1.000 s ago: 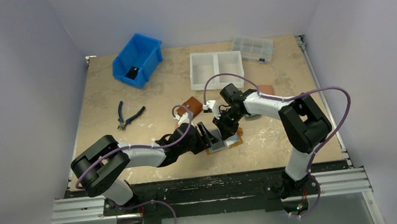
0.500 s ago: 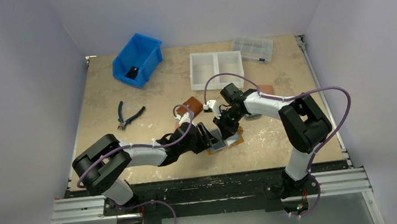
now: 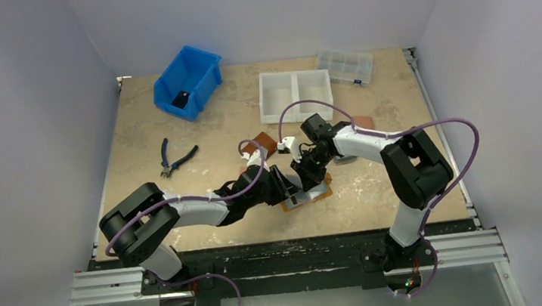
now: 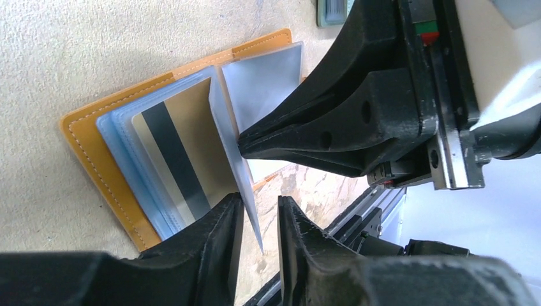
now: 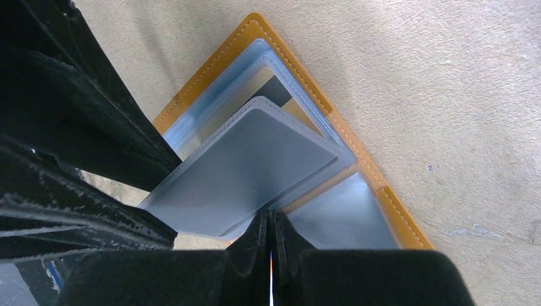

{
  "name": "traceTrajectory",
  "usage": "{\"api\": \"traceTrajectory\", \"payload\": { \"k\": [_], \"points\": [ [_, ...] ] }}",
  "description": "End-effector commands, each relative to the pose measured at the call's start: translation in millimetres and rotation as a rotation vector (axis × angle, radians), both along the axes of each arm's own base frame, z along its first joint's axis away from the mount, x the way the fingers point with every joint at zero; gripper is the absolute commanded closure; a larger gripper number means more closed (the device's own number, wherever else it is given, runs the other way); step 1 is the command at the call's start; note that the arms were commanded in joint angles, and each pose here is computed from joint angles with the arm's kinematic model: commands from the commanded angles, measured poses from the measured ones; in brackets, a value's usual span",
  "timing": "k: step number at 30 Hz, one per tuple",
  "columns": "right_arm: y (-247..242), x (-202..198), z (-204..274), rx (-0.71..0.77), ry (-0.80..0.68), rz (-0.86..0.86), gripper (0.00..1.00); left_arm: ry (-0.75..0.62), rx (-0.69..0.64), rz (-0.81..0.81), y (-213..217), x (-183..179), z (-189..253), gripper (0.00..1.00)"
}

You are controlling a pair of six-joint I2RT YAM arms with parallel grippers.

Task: Take the credit cards out of the card holder
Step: Remove the credit card from the card holder.

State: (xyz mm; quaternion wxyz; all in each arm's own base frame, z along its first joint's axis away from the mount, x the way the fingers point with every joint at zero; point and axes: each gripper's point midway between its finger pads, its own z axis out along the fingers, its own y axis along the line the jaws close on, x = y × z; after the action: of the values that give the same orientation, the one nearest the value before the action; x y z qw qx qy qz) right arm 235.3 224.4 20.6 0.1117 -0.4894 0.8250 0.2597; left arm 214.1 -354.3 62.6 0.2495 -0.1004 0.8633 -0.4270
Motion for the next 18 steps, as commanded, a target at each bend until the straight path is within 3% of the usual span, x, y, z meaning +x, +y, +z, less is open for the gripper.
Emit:
{"api": "traceTrajectory", "payload": {
  "k": [1,10,18],
  "points": [
    [2.5,6.2,21.4,0.066,-0.015,-0.011,0.96,-0.065,-0.028,-0.024,-12.4,7.1,12.8,0.72],
    [-0.6,14.3,52.3,0.199,-0.007,-0.069,0.92,-0.114,-0.033,-0.065,-20.2,9.7,15.6,0.71],
    [5.1,14.3,65.6,0.339,0.107,-0.16,0.66,-0.121,-0.087,-0.13,-31.5,3.4,17.3,0.68]
  ]
}}
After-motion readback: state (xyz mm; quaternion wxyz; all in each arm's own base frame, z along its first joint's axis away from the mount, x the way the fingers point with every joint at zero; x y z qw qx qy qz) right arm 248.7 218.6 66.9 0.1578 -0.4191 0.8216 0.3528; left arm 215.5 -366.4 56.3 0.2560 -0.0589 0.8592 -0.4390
